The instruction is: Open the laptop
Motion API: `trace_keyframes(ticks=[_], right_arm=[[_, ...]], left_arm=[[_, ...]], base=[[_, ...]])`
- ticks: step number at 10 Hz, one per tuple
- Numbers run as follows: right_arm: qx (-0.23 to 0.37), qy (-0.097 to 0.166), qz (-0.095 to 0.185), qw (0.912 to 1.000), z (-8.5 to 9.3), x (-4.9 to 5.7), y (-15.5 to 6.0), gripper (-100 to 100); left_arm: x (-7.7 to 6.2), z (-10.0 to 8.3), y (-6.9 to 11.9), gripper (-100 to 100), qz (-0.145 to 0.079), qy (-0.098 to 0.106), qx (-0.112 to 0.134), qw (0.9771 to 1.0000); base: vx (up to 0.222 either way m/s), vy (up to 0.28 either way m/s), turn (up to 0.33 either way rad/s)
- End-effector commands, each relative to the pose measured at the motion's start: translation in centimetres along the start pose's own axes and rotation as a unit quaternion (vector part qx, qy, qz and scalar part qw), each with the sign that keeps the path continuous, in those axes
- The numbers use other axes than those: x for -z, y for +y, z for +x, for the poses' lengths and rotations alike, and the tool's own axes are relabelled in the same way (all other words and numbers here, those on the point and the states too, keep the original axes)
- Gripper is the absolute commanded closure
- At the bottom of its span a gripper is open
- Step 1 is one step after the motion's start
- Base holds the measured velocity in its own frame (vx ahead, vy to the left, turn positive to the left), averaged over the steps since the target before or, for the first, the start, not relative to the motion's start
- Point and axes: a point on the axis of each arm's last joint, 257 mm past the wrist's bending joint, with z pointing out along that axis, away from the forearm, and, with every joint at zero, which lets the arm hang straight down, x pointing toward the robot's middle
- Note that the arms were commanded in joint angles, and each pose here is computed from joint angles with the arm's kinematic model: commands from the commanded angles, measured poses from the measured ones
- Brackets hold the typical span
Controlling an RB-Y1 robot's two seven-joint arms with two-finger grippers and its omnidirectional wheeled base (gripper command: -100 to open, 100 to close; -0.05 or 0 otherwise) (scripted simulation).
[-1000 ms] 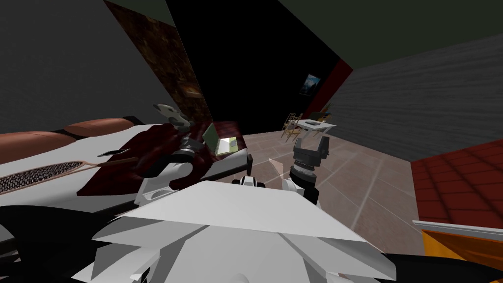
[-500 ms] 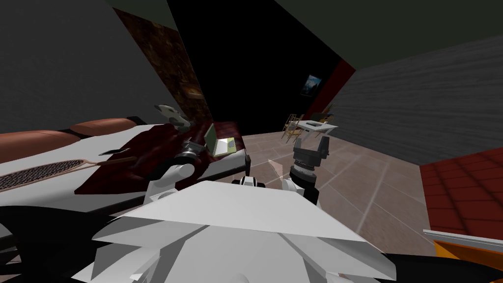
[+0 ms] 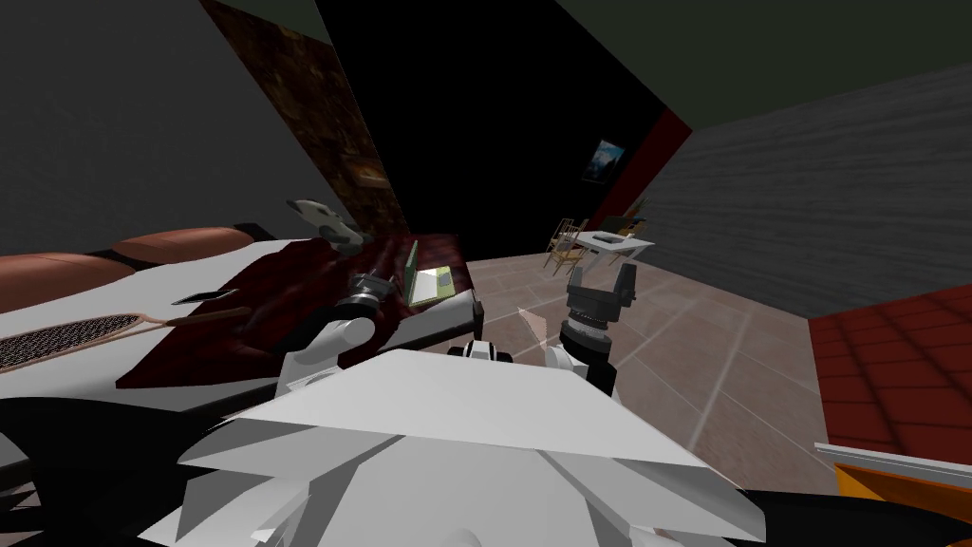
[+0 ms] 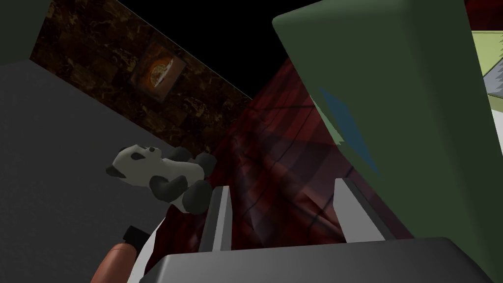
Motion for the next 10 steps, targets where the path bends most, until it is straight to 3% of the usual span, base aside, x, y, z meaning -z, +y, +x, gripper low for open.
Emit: trace_keyframes(ticks=[1, 2, 3, 4, 5, 6, 7, 9, 10], right_arm=[[0.000, 0.000, 0.000, 1.0000, 0.0, 0.0, 0.0, 0], [0.000, 0.000, 0.000, 1.0000, 0.0, 0.0, 0.0, 0], [0.000, 0.000, 0.000, 1.0000, 0.0, 0.0, 0.0, 0], [0.000, 0.000, 0.000, 1.0000, 0.0, 0.0, 0.0, 0], [0.000, 0.000, 0.000, 1.0000, 0.0, 0.0, 0.0, 0], [0.000, 0.000, 0.000, 1.0000, 0.0, 0.0, 0.0, 0], [0.000, 0.000, 0.000, 1.0000, 0.0, 0.0, 0.0, 0], [0.000, 0.000, 0.000, 1.0000, 0.0, 0.0, 0.0, 0], [0.000, 0.000, 0.000, 1.0000, 0.0, 0.0, 0.0, 0]], left_arm=[[-0.2, -0.6, -0.5, 100, 0.000, -0.006, -0.062, 0.9981], [-0.3, -0.9, -0.7, 100, 0.000, -0.009, -0.093, 0.9957], [-0.4, -1.1, -0.9, 100, 0.000, -0.010, -0.108, 0.9941], [-0.5, -1.3, -1.2, 100, 0.000, -0.013, -0.139, 0.9903], [-0.6, -1.5, -1.3, 100, 0.000, -0.015, -0.154, 0.9880], [-0.5, -1.4, -1.1, 100, 0.000, -0.013, -0.141, 0.9899], [-1.0, -1.3, -1.6, -100, 0.002, -0.008, -0.163, 0.9865], [-1.6, -1.8, -1.9, -100, 0.005, -0.009, -0.189, 0.9820], [-1.8, -2.4, -1.8, -100, 0.008, -0.013, -0.194, 0.9808]], base=[[0.017, -0.112, -0.047], [0.057, -0.142, -0.042], [0.041, -0.127, -0.025], [0.029, -0.116, -0.047], [0.014, -0.107, -0.038], [0.003, -0.046, -0.002], [0.010, -0.035, 0.010], [0.022, -0.069, 0.023], [0.040, -0.157, 0.031]])
